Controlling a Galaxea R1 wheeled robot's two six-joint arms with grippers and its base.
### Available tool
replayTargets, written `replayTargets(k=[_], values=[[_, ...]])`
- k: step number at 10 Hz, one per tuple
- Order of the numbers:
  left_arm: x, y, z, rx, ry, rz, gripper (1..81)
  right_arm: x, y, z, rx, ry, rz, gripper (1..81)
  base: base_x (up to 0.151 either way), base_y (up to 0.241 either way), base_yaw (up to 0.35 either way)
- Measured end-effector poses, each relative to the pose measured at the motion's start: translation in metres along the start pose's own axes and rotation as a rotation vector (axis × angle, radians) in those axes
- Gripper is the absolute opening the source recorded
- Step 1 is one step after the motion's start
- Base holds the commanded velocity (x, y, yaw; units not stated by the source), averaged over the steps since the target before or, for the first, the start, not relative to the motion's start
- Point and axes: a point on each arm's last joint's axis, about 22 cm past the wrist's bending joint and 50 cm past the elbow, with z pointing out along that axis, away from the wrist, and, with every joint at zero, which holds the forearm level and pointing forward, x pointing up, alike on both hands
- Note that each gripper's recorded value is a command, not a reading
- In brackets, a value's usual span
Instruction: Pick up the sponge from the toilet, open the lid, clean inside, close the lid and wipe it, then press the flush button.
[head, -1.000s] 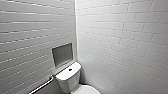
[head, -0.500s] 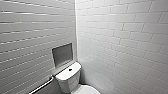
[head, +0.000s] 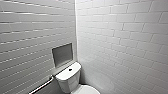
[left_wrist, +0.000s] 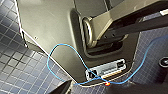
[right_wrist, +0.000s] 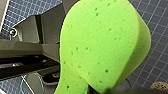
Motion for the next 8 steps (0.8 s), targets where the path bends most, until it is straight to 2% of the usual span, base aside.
replayTargets(k=[2,4,6,8], values=[[0.031,-0.006,-0.002,0.012,0.034,0.014,81.1,0.022,-0.006,0.004,-0.006,-0.005,-0.021,1.0,0.000,0.000,0.000],[0.043,-0.012,-0.005,0.016,0.066,0.021,81.1,0.011,-0.004,0.003,-0.003,-0.042,-0.031,1.0,0.000,0.000,0.000],[0.038,-0.017,-0.008,0.015,0.086,0.025,81.1,-0.001,-0.014,-0.002,0.047,-0.068,-0.035,1.0,0.000,0.000,0.000],[0.042,-0.002,-0.009,-0.033,0.102,0.032,81.1,-0.003,-0.035,-0.009,0.126,-0.078,-0.030,1.0,0.000,0.000,0.000]])
